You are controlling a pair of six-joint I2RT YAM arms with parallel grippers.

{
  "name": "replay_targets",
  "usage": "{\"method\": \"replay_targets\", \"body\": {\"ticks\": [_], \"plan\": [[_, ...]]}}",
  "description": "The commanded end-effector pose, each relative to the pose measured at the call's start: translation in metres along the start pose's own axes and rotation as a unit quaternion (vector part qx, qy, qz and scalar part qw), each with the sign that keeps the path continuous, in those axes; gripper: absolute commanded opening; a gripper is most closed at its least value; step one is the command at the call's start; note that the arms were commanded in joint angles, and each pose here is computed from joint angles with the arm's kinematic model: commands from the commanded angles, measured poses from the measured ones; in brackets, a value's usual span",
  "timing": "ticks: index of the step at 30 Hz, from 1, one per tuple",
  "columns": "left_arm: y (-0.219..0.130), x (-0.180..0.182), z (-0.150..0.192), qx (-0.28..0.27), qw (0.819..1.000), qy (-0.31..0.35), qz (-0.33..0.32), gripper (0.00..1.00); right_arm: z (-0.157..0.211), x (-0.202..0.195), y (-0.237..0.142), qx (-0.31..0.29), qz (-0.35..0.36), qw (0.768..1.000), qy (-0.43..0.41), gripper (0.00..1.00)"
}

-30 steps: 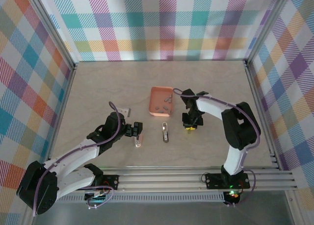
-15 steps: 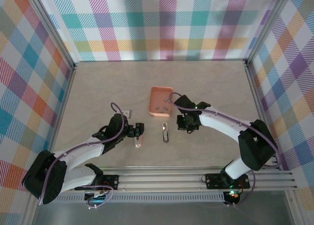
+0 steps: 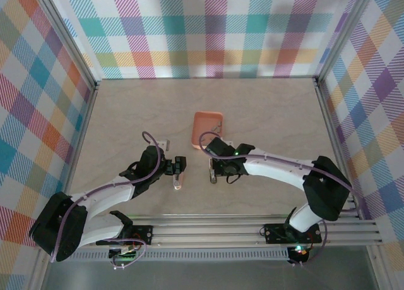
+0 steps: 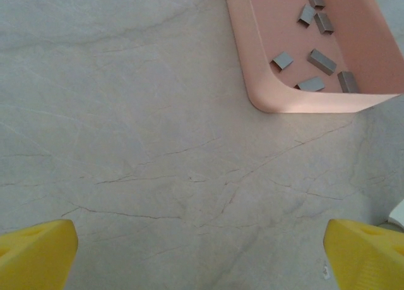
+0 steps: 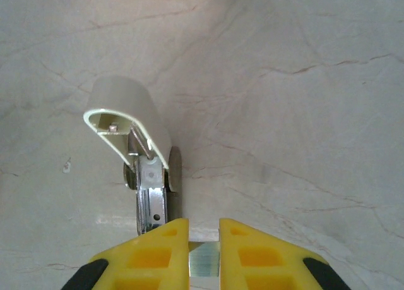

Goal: Load the staples into the stapler

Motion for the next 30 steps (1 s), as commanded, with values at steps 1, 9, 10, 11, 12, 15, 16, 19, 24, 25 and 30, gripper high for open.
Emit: {"method": "replay_targets", "body": {"ticks": [1,9,10,11,12,15,16,19,24,25,30], "plan": [[0.002,0.005,0.003,0.0,1.0,-0.002,-0.01,1.0,-0.004,0.013,-0.001,-0.012,-0.005,1.0,0.011,0.15],[0.004,0.006,0.006,0.002,1.0,-0.003,-0.014,1.0,0.002,0.033,0.008,0.0,-0.016,1.0,0.007,0.14],[0.005,0.006,0.006,0.003,1.0,-0.003,-0.013,1.0,0.002,0.034,0.009,0.001,-0.015,1.0,0.008,0.15],[0.005,0.007,0.006,0.003,1.0,-0.003,-0.014,1.0,0.002,0.035,0.01,0.002,-0.015,1.0,0.007,0.15],[0.005,0.006,0.006,0.003,1.0,-0.002,-0.014,1.0,0.003,0.036,0.011,0.004,-0.014,1.0,0.006,0.15],[0.006,0.007,0.007,0.005,1.0,0.001,-0.015,1.0,0.003,0.038,0.015,0.007,-0.014,1.0,0.008,0.15],[0.006,0.007,0.007,0.006,1.0,0.002,-0.015,1.0,0.004,0.038,0.016,0.009,-0.014,1.0,0.01,0.14],[0.007,0.007,0.008,0.007,1.0,0.002,-0.016,1.0,0.007,0.037,0.02,0.014,-0.008,1.0,0.013,0.14],[0.008,0.007,0.009,0.009,1.0,0.003,-0.017,1.0,0.01,0.037,0.024,0.019,0.0,1.0,0.014,0.14],[0.008,0.007,0.009,0.009,1.0,0.003,-0.017,1.0,0.01,0.037,0.025,0.02,0.001,1.0,0.013,0.14],[0.008,0.007,0.009,0.008,1.0,0.004,-0.017,1.0,0.011,0.037,0.027,0.022,0.002,1.0,0.013,0.14]]}}
Point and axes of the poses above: each hand's point on the last joint's axis, 136 mm out from that joint toward the fingers, its own y axis out along the fingers, its own x axis along the line the jaws close on, z = x × y, the point moved 3 cm from there along -y, back along the fingers, and after that the axes turned 2 degrees about y, right-handed, at the moved point
